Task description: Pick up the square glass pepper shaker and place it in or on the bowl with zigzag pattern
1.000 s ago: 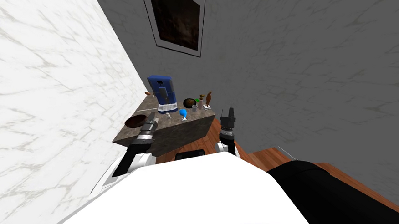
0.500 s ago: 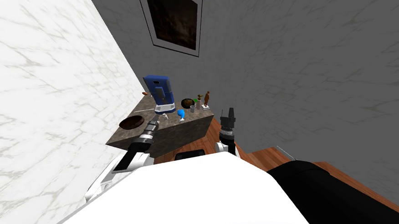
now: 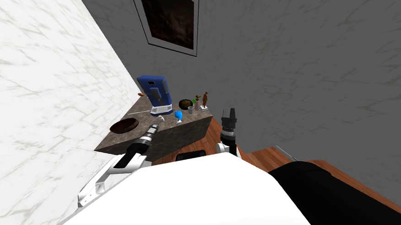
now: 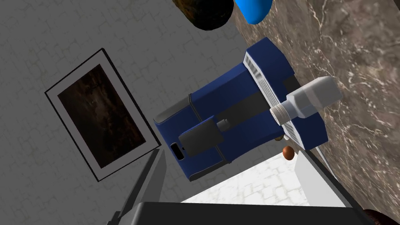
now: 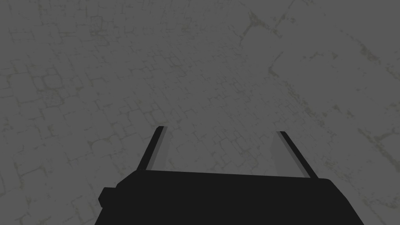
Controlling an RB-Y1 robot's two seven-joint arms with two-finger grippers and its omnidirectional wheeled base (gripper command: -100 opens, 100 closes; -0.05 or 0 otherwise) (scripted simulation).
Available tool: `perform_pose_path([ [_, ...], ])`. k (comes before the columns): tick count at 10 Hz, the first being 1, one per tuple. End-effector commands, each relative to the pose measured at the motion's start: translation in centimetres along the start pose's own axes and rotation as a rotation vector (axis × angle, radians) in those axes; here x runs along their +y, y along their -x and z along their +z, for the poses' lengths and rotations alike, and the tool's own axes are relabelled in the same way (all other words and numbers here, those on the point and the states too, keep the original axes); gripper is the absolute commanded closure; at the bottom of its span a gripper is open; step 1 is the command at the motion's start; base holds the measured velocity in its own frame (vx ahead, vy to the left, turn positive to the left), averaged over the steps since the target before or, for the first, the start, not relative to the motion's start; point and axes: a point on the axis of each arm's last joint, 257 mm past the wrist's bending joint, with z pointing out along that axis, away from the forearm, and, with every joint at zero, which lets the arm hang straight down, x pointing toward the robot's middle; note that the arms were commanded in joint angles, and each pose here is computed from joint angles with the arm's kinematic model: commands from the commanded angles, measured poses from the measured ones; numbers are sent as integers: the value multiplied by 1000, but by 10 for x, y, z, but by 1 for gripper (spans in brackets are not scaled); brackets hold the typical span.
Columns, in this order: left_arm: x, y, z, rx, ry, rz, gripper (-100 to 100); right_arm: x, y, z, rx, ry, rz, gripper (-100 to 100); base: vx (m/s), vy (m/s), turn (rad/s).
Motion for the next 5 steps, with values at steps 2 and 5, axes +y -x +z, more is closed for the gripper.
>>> perform_pose_path([
  [2,34,5,1,26,97,75,-100,0,0,0,0,0,0,0,30,-43,-64],
  [5,66,15,-1,42,182,145,-100,0,0,0,0,0,0,0,45,-51,-50],
])
